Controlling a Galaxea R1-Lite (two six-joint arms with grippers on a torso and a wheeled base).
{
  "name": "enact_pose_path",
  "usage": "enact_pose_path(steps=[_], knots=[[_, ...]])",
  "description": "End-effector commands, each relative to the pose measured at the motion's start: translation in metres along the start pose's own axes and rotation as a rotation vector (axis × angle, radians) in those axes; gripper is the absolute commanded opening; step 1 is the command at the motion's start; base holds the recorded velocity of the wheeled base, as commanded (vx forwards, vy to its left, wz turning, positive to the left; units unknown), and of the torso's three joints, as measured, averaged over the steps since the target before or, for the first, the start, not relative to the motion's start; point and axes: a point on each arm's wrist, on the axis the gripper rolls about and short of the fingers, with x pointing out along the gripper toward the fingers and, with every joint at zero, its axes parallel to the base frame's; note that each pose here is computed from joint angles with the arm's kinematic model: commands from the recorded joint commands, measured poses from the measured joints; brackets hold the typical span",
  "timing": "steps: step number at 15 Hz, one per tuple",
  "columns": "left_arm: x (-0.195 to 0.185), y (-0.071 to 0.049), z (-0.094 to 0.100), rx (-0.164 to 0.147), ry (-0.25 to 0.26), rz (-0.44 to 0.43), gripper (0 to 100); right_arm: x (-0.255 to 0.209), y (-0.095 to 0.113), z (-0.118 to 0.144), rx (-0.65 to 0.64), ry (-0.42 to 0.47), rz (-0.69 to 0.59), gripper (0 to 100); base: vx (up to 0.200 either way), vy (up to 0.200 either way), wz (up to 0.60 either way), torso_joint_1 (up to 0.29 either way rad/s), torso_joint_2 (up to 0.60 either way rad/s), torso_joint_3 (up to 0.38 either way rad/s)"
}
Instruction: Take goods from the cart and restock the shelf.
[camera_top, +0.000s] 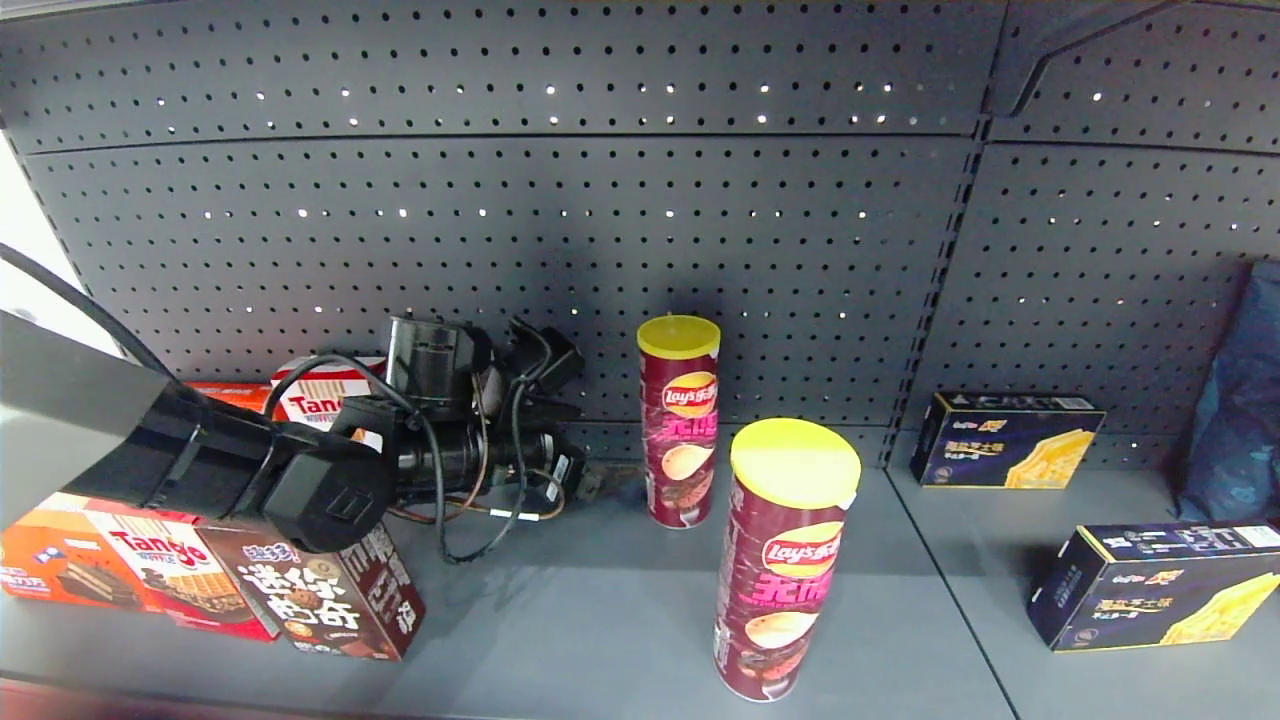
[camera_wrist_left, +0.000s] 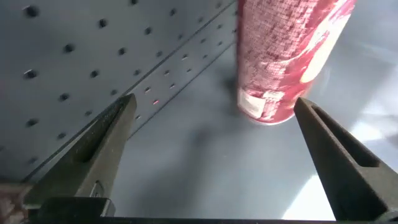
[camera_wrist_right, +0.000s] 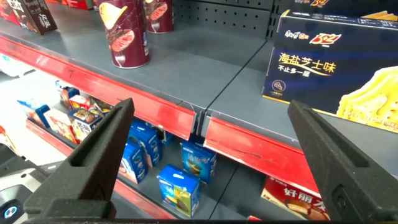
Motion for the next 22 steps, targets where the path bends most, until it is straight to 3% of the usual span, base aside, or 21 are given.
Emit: enact_pose_path(steps=[1,5,9,12,15,19,22], knots=[[-0.003,-0.002,0.002,0.006,0.004,0.03,100,0.0,0.0,0.0,0.0,0.002,0.001,100,0.0,0.0,0.0,0.0,0.0,0.0],[0.001,-0.007,0.006,0.017,-0.003,0.028,100,0.0,0.0,0.0,0.0,0.002,0.001,100,0.0,0.0,0.0,0.0,0.0,0.0],[0.002,-0.001,0.024,0.035,-0.05,0.06,100,0.0,0.0,0.0,0.0,0.002,0.001,100,0.0,0.0,0.0,0.0,0.0,0.0],[-0.005,-0.001,0.029,0.031,0.024,0.106,100,0.0,0.0,0.0,0.0,0.002,0.001,100,0.0,0.0,0.0,0.0,0.0,0.0],[-0.013,0.001,0.044,0.086,0.063,0.167,100,0.0,0.0,0.0,0.0,0.002,0.001,100,0.0,0.0,0.0,0.0,0.0,0.0],[-0.013,-0.001,0.048,0.087,0.143,0.255,100,0.0,0.0,0.0,0.0,0.002,0.001,100,0.0,0.0,0.0,0.0,0.0,0.0],[-0.008,-0.008,0.047,0.096,0.154,0.253,100,0.0,0.0,0.0,0.0,0.002,0.001,100,0.0,0.0,0.0,0.0,0.0,0.0]])
